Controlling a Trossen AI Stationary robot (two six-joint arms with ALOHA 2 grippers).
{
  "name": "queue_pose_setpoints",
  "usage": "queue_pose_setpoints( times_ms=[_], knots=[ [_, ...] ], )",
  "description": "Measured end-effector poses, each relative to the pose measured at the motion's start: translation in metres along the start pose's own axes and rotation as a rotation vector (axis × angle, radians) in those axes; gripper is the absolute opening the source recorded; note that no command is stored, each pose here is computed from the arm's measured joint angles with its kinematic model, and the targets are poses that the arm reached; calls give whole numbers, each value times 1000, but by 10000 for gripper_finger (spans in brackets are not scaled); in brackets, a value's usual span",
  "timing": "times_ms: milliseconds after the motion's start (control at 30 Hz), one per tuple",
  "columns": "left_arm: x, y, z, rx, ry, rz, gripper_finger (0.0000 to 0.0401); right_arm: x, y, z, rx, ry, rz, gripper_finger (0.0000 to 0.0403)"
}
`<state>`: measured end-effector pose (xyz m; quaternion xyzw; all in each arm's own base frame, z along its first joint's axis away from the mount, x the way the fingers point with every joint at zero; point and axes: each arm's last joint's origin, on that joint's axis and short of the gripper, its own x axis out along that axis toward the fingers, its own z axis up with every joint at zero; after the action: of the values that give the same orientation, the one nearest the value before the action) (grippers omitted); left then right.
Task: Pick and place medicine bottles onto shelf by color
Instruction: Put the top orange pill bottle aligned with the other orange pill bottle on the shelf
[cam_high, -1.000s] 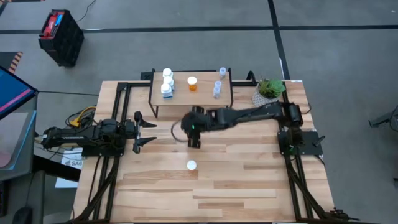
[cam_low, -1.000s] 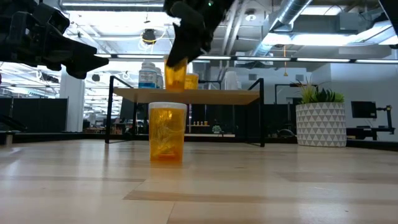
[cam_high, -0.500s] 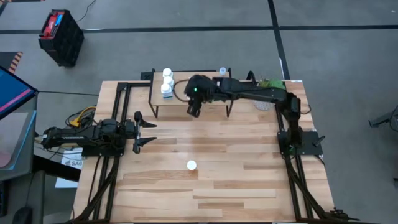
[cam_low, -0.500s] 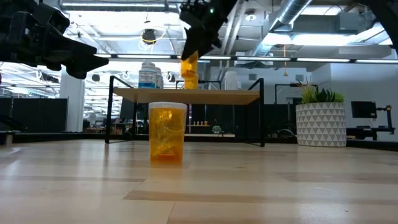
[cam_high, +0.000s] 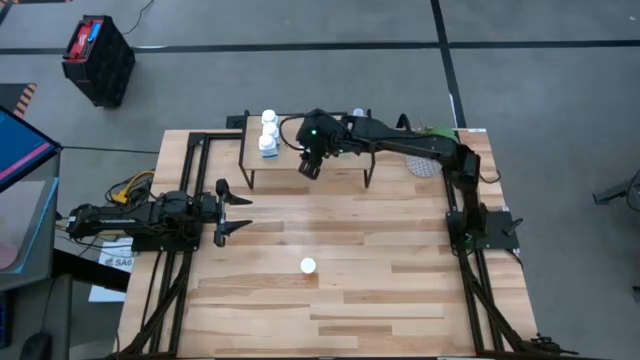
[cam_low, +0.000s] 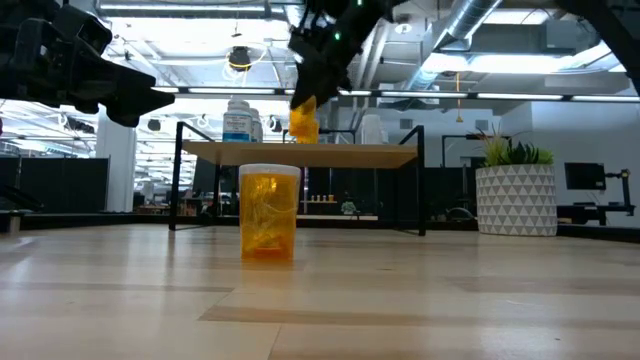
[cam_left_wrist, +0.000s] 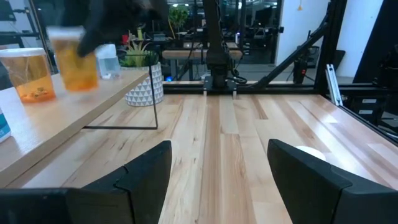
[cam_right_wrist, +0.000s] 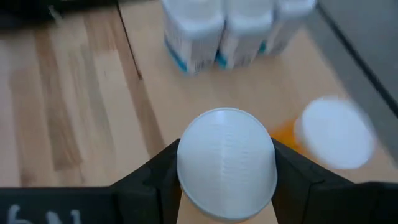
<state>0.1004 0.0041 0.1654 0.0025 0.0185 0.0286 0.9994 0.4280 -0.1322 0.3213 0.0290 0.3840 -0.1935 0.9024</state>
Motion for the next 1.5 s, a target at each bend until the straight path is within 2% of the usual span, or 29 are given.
queue_pose_setpoints(
  times_ms=[233, 1167, 1500],
  knots=[
    [0, 0, 0, 0, 0, -1, 254, 13, -9, -3, 10, 13, -16, 202],
    [0, 0, 0, 0, 0, 1, 254, 15, -49, -3, 71, 7, -78, 203],
    [0, 0, 0, 0, 0, 0, 254, 15, -45, -3, 44, 8, -72, 239]
  ],
)
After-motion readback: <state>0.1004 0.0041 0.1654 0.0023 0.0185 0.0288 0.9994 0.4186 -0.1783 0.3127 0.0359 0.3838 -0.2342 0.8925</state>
